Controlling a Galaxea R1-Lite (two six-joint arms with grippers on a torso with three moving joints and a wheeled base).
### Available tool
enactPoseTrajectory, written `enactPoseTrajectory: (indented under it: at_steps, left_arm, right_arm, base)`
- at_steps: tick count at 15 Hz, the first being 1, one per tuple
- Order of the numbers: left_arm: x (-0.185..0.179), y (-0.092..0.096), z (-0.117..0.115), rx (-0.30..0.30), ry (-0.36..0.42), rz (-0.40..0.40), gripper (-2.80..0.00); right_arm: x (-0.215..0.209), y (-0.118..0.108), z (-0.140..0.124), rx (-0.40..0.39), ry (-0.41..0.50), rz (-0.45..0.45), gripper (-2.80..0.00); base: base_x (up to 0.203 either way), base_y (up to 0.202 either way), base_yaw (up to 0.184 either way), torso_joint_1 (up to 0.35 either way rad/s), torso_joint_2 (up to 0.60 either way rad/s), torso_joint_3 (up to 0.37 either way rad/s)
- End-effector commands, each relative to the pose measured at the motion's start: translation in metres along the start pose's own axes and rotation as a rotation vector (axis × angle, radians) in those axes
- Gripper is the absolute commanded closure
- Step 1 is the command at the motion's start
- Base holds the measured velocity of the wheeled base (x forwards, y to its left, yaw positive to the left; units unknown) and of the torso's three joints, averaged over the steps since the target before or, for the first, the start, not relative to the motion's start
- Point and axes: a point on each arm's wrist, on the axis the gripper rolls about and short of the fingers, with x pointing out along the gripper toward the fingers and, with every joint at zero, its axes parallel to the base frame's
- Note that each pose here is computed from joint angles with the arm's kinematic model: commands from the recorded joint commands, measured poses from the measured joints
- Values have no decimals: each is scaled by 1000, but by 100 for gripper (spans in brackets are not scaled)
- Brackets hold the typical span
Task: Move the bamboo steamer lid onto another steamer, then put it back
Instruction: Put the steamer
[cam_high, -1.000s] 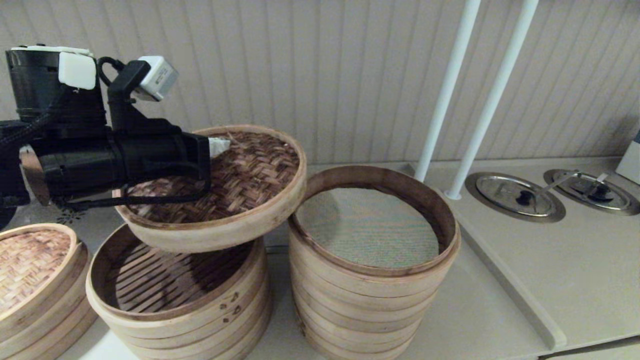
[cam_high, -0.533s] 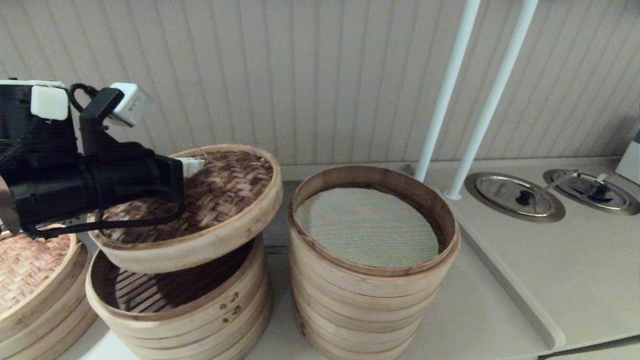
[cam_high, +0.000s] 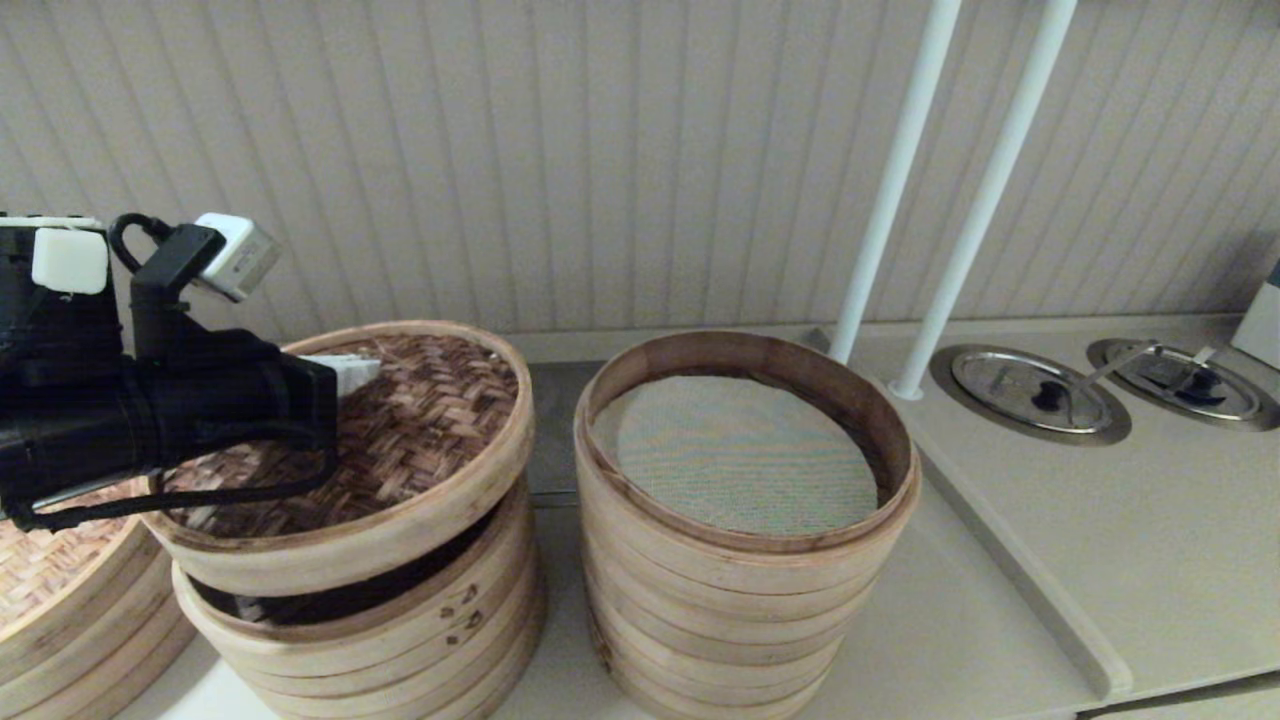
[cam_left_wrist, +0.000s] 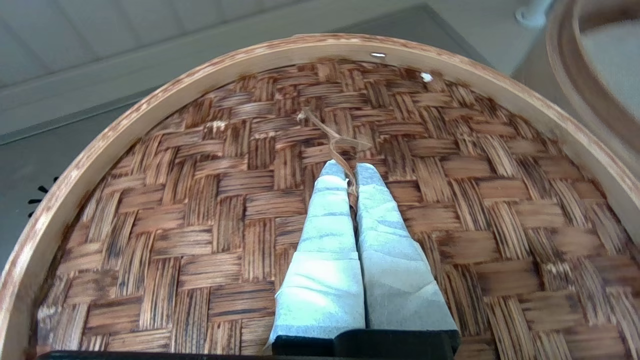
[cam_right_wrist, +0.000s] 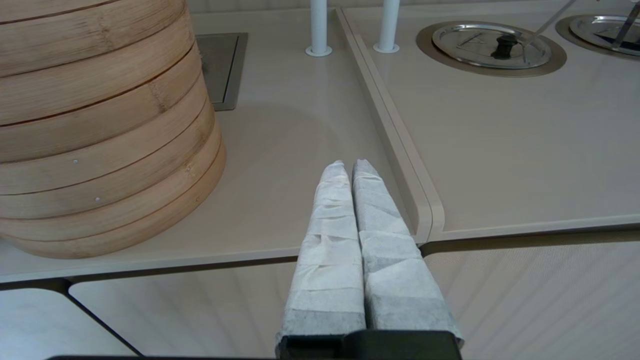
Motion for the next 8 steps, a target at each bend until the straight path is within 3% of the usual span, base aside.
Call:
enactPoseTrajectory:
  at_steps: [1, 8]
  left_arm:
    - [-1, 0, -6, 8, 1, 2, 0]
    - [8, 0, -32, 23, 22, 3, 0]
  right_arm:
    - [0, 0, -1, 0, 3, 0, 0]
    - [0, 0, -1, 0, 3, 0, 0]
  base:
    - [0, 0, 0, 0, 0, 0]
    - [0, 0, 0, 0, 0, 0]
